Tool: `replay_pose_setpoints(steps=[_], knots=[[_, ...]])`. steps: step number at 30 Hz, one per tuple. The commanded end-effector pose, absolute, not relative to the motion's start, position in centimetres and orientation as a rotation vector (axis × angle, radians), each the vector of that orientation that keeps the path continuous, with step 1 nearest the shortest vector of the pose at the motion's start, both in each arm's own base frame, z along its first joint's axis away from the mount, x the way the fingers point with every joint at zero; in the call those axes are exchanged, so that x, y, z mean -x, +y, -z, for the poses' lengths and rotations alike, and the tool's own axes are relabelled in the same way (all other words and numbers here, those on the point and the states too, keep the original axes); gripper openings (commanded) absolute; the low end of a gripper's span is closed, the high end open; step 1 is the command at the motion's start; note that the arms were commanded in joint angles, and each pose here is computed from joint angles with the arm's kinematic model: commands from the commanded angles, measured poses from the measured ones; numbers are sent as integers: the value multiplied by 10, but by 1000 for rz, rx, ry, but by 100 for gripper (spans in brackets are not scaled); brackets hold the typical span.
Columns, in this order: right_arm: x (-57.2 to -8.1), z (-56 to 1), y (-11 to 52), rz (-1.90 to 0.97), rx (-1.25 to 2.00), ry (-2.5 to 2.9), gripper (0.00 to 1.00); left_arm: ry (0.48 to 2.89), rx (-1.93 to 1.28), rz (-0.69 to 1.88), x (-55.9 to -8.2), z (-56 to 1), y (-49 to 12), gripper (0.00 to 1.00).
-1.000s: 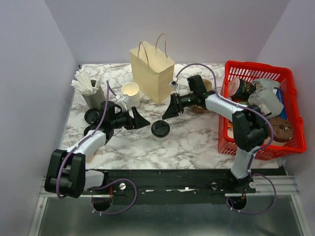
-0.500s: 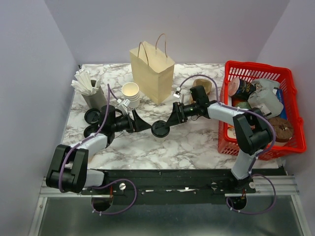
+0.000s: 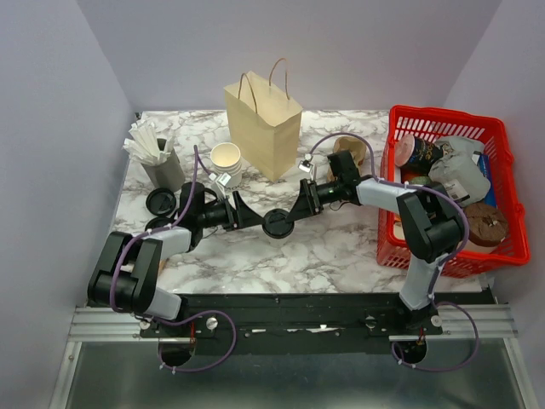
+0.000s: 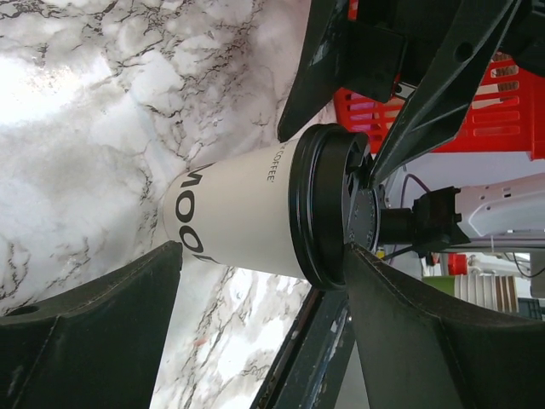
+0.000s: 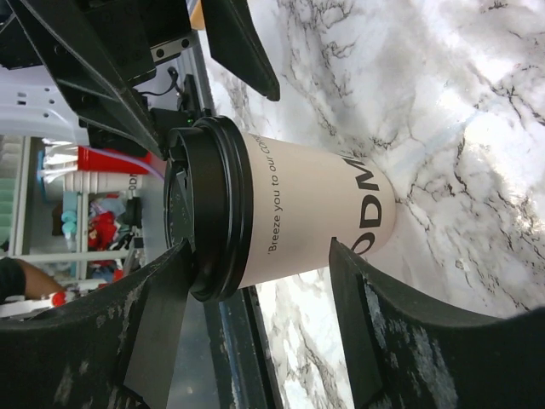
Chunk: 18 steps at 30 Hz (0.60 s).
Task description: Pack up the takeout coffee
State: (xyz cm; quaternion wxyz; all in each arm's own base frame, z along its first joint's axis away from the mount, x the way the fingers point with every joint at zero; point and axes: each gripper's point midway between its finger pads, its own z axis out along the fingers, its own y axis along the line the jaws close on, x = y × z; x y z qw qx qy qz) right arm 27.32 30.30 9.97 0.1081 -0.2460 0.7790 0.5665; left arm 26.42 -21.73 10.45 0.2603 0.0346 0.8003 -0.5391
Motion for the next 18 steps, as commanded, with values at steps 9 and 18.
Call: replay_pose_setpoints(steps=[9,18], knots=[[-268,-60,302,-1716,725,2334,65,2207,61,1478,-270,-71,-205,83],[-270,-45,304,-1729,688,2311,64,2300,123,1362,-264,-42,-195,83]])
